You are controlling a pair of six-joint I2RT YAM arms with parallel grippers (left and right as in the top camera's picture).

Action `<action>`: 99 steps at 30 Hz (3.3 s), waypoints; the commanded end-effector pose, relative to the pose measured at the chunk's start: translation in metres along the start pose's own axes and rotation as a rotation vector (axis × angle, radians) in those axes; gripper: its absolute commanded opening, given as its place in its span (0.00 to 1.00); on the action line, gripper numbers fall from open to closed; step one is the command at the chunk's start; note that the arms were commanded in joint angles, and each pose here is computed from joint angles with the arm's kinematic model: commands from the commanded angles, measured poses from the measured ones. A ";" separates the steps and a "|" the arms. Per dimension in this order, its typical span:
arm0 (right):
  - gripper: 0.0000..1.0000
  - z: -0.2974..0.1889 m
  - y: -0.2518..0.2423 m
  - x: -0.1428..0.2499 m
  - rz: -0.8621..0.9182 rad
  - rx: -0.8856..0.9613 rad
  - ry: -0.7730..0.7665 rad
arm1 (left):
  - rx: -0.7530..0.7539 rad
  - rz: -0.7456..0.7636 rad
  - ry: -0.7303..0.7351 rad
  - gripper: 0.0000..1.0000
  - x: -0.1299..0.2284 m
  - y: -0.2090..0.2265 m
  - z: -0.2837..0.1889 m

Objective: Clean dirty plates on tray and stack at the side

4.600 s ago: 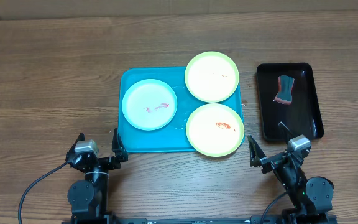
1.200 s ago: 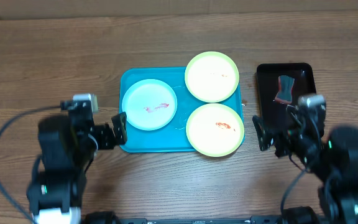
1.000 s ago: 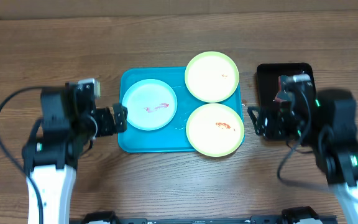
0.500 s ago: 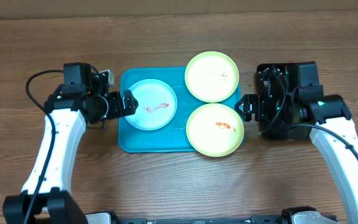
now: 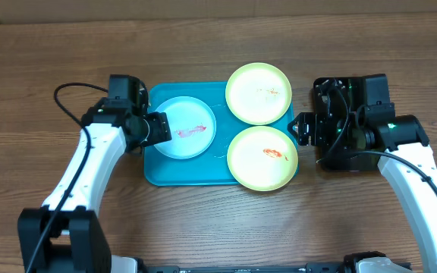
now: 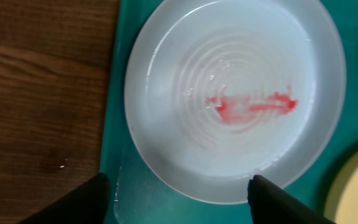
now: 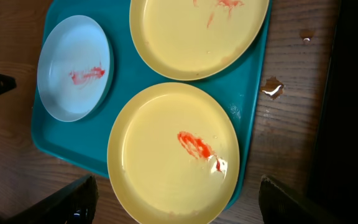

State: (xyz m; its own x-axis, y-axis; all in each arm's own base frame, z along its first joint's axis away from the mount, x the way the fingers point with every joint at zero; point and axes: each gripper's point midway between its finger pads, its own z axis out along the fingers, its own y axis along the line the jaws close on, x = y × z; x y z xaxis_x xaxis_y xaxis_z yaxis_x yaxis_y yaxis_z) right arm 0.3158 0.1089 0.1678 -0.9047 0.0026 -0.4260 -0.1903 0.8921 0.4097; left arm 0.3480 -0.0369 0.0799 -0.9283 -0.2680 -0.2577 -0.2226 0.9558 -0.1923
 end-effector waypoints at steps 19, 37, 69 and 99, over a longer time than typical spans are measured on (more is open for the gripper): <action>0.81 -0.008 0.003 -0.007 -0.008 -0.002 -0.023 | -0.085 -0.104 0.125 0.44 0.011 0.015 0.065; 0.80 -0.007 0.001 -0.007 -0.008 0.012 -0.025 | -0.101 -0.020 -0.024 0.43 -0.025 0.016 0.069; 0.78 -0.006 -0.004 -0.006 -0.006 0.035 -0.023 | -0.073 0.025 -0.049 0.28 -0.018 0.009 0.081; 0.61 -0.039 -0.109 -0.056 0.410 0.440 -0.202 | -0.096 0.000 -0.043 0.04 -0.014 0.015 0.083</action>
State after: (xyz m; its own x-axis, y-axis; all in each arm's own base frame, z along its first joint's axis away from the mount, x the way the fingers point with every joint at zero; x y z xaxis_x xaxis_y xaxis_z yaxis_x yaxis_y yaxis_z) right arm 0.3521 0.0215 0.1731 -0.8090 0.3943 -0.4360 0.3052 0.9156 0.2618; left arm 0.3905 -0.0299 0.0106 -0.9078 -0.2669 -0.3235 -0.2389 0.9631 -0.1241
